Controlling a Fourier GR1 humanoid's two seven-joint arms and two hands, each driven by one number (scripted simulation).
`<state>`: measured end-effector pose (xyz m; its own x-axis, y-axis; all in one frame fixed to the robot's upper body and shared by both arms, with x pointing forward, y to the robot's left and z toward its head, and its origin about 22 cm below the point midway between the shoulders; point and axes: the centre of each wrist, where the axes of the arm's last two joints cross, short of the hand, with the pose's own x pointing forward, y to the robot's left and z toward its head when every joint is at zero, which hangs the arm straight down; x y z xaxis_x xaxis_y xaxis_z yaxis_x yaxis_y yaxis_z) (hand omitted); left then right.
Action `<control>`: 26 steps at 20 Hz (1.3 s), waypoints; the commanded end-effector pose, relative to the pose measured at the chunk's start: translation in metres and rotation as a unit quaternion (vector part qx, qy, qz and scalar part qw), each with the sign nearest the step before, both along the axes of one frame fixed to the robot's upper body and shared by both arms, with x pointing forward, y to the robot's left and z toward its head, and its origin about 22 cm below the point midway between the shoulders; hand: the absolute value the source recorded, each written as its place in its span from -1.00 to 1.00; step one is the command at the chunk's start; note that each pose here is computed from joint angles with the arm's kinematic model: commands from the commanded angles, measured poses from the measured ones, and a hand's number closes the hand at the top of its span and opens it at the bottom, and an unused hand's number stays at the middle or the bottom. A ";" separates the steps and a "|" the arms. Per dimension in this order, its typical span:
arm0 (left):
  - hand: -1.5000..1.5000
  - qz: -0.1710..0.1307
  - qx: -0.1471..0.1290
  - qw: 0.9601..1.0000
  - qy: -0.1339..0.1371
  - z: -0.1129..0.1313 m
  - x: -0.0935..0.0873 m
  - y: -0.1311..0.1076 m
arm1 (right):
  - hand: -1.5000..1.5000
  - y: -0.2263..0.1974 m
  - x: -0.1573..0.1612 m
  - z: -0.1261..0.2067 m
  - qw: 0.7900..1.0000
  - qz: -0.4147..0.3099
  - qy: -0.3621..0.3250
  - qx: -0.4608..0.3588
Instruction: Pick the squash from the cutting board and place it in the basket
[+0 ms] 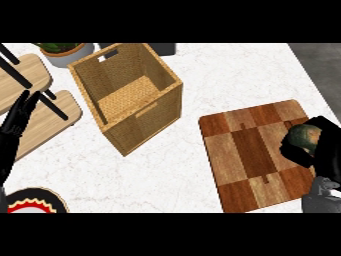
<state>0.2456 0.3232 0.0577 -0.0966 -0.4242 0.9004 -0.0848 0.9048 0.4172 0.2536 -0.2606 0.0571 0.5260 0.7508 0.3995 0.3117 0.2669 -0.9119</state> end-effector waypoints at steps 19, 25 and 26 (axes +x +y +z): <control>0.00 -0.087 -0.002 0.996 -0.021 0.018 0.048 -0.051 | 1.00 0.216 0.006 0.224 0.979 0.019 -0.194 0.062; 0.00 -0.103 -0.010 0.994 -0.017 0.021 0.050 -0.050 | 1.00 0.226 0.050 0.254 0.983 0.009 -0.156 0.093; 0.00 -0.101 0.000 0.994 -0.027 0.026 0.052 -0.056 | 1.00 0.225 0.060 0.254 0.985 -0.003 -0.143 0.099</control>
